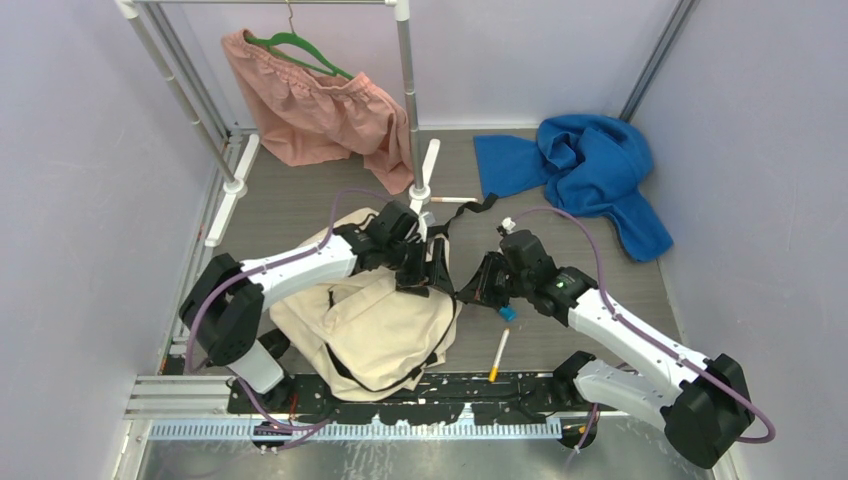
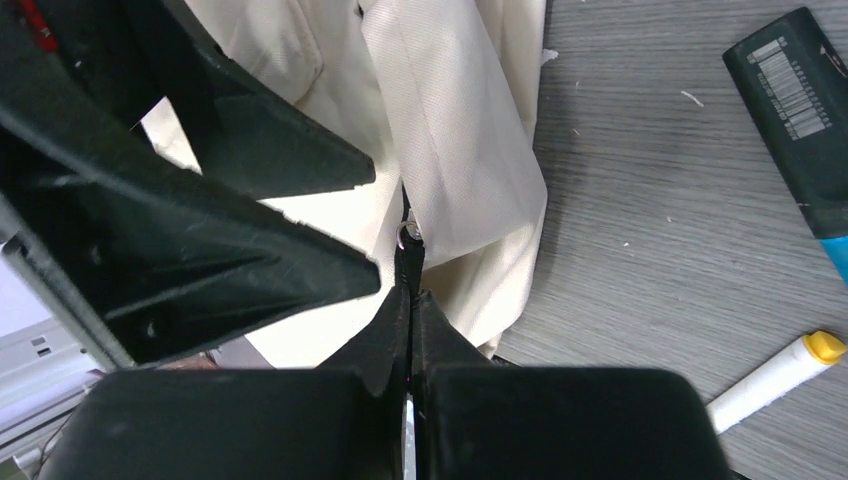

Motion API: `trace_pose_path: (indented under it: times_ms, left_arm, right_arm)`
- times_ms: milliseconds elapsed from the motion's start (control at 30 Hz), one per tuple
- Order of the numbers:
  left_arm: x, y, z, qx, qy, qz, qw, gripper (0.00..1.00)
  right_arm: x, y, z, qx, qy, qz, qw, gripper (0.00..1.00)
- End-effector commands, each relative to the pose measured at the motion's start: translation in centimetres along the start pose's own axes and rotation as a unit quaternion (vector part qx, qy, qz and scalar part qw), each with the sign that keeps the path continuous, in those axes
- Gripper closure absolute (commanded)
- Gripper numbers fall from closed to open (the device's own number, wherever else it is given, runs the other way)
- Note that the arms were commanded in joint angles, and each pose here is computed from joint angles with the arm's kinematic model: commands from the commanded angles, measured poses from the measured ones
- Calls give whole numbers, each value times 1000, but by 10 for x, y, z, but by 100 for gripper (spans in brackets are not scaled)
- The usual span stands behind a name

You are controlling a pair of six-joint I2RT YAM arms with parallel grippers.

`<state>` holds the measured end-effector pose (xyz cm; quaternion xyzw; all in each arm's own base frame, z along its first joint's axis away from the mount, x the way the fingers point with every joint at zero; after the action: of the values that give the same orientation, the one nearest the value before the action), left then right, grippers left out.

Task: Pack the student bag
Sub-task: Zip the student bag at the center of the board.

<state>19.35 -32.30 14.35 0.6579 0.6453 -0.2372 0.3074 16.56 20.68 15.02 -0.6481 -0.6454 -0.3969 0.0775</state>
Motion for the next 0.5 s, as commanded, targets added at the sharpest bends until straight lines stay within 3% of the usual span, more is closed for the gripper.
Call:
trace_pose_path:
  times_ms: [0,200,467]
  left_arm:
    - [-11,21,6,-39,-8,-56,998,30]
    - [-5,38,7,-99,10,-99,990,38]
    - [-4,45,21,-77,39,-103,991,48]
  right_arm:
    - [2,0,-2,-8,11,-13,1000,99]
    - [1,-5,1,5,17,-19,1000,99]
    - [1,-6,1,9,17,-26,999,99]
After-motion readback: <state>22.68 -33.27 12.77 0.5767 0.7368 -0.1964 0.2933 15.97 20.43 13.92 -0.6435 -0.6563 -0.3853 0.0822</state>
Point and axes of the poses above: each gripper's point midway between its finger pads, its own z axis out along the fingers, its own x axis along the line the jaws close on, y = z × x, the point moved 3 cm from there along -z, back along the fingers, and after that the axes turned 11 degrees about -z, right-handed, at the moved point
